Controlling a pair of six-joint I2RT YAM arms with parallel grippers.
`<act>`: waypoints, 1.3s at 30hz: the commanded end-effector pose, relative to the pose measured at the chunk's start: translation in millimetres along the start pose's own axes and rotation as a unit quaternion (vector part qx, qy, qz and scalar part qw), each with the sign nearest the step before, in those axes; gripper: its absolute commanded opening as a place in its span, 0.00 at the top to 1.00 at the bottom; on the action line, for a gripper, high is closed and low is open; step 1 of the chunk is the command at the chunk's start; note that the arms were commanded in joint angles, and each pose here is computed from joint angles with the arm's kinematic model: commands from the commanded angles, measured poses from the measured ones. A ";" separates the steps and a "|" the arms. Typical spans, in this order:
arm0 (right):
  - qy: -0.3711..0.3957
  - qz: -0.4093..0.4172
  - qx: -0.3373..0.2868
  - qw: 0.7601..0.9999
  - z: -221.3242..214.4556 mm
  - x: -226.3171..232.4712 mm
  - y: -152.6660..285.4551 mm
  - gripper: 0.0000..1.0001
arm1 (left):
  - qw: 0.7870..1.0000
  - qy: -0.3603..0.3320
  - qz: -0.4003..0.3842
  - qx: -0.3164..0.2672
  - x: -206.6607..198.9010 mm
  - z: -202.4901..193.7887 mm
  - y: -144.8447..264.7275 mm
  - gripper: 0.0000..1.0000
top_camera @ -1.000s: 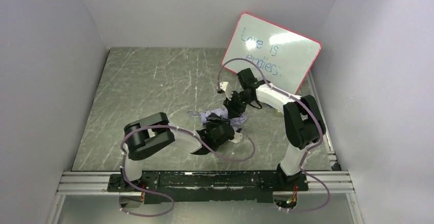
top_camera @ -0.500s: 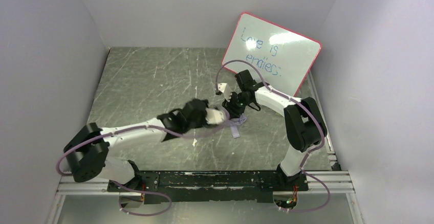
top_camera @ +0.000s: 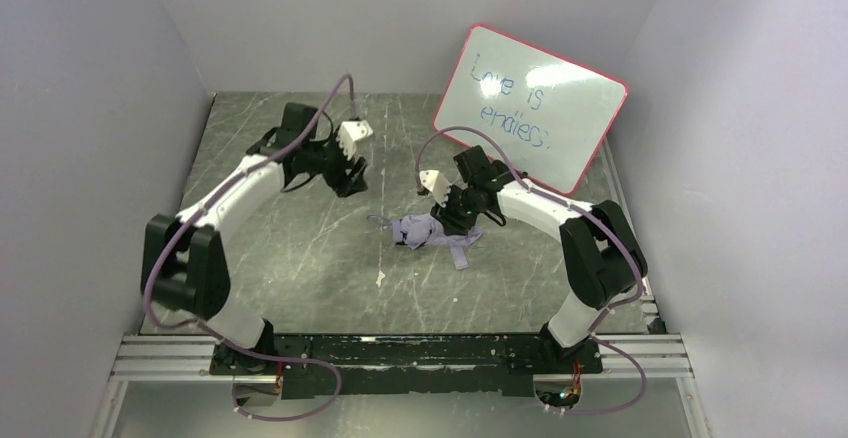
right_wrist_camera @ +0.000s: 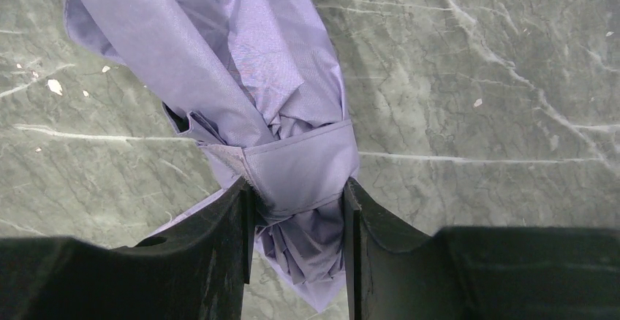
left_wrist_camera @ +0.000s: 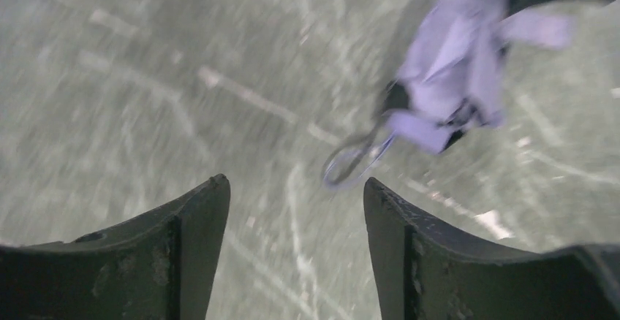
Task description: Put away the umbrella
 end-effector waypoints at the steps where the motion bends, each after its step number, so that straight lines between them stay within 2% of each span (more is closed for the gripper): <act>1: 0.008 -0.029 0.086 0.996 -50.6 -1.3 -25.3 0.77 | 0.972 0.036 -0.227 -0.045 -48.4 34.2 -11.2 0.26; 4: 0.004 -0.032 0.081 0.996 -49.0 -1.5 -26.1 0.77 | 0.968 0.030 -0.250 -0.012 -49.1 34.2 -36.9 0.15; 12: 0.011 -0.051 0.080 0.995 -54.4 -1.8 -24.5 0.78 | 0.952 0.013 -0.303 0.035 -89.3 33.4 -92.4 0.09; 15: 0.012 -0.051 0.083 0.995 -56.7 -1.0 -24.3 0.78 | 0.942 0.020 -0.332 0.050 -104.1 30.0 -102.8 0.03; 18: 0.012 -0.052 0.085 0.995 -57.5 -0.9 -24.1 0.78 | 0.934 0.020 -0.351 0.062 -118.1 21.5 -109.1 0.03; 24: 0.010 -0.052 0.089 0.995 -59.9 0.9 -23.0 0.79 | 0.933 0.015 -0.349 0.084 -124.8 0.7 -122.5 0.03; 31: 0.010 -0.053 0.094 0.994 -63.0 1.8 -22.5 0.79 | 0.921 0.069 -0.382 0.038 -114.1 11.0 -121.4 0.03; 39: 0.010 -0.054 0.094 0.994 -63.1 2.0 -23.4 0.80 | 0.920 0.086 -0.379 0.058 -110.2 -6.0 -128.1 0.03</act>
Point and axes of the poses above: each gripper's point midway between its finger pads, its own y axis back along the fingers, its own x axis along the line the jaws close on, z = x × y, the point moved 2 cm from there along y, back along the fingers, and after that the axes turned 2 degrees about y, right-handed, at the moved point
